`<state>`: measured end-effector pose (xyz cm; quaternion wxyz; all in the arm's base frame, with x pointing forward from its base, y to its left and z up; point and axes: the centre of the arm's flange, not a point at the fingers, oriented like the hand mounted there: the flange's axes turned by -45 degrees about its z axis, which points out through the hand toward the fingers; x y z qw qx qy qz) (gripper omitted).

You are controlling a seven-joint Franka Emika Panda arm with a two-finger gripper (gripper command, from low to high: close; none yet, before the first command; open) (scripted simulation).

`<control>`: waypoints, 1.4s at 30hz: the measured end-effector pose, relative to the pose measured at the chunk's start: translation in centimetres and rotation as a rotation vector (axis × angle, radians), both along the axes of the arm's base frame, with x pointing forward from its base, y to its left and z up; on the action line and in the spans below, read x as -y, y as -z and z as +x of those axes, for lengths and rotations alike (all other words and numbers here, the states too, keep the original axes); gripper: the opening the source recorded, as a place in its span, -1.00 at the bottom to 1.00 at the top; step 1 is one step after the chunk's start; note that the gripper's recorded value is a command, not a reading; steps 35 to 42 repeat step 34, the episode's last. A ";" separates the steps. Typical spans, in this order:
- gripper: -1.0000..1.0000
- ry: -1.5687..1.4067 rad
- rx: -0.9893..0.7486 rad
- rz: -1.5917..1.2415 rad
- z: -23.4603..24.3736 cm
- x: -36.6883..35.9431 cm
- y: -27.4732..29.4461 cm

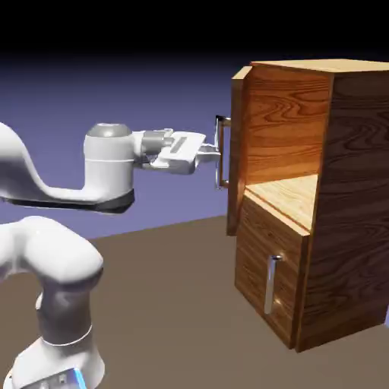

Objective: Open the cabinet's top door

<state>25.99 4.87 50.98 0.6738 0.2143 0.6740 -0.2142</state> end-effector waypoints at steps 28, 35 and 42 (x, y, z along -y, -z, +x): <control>-1.00 0.778 0.000 0.000 -0.2 -20.7 0.0; 1.00 0.887 0.000 0.000 1.1 -23.4 0.0; 1.00 0.887 0.000 0.000 1.1 -23.4 0.0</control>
